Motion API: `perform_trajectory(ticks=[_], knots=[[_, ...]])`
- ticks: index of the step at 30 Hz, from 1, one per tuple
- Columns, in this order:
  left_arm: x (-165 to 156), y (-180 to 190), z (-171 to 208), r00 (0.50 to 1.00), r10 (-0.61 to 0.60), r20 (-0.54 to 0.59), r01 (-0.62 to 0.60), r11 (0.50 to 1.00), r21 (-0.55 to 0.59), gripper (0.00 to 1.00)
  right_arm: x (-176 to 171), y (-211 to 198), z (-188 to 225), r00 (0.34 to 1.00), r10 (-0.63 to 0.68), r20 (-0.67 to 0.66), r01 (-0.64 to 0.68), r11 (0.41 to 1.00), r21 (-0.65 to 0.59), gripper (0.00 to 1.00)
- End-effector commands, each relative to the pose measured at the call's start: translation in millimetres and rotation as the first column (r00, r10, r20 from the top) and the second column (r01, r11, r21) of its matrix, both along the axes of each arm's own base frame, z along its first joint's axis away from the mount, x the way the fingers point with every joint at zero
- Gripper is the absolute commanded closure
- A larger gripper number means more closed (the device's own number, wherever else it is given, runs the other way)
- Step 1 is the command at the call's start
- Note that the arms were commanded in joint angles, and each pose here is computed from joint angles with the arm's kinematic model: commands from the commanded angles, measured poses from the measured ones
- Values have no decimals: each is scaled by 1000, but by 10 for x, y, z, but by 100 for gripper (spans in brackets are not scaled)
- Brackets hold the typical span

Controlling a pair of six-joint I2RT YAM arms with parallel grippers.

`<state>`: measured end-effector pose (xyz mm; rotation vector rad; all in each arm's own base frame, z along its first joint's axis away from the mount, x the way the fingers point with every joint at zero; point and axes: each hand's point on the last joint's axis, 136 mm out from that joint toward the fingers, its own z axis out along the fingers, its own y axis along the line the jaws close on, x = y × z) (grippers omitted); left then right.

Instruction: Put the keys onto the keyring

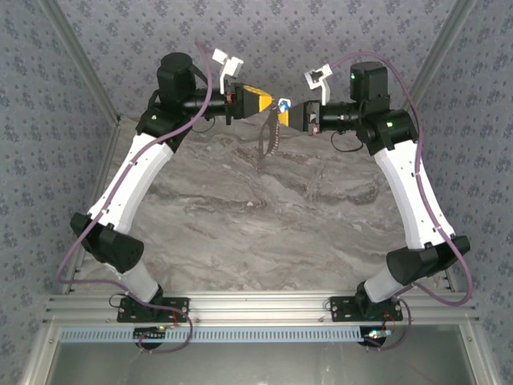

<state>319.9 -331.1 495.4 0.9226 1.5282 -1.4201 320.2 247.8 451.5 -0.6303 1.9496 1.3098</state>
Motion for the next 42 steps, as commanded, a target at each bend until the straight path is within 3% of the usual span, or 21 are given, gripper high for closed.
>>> perform_trajectory(ticks=[1,13,32,37,42], knots=[[-131,54,192,997,-7,72,9,1000,-29,100,-117,16,159,999,24,43,-25,999,22,100],[-149,66,213,997,-4,78,7,1000,-30,100,-91,80,356,996,38,81,-41,999,36,100],[-22,68,33,999,37,32,-38,999,7,100,67,15,270,998,7,58,-9,1000,29,100],[20,90,-26,998,65,21,-65,998,23,77,104,21,154,999,7,33,-7,1000,10,100],[83,146,-97,995,104,12,-104,994,34,62,156,27,-17,1000,-2,1,3,1000,-13,100]])
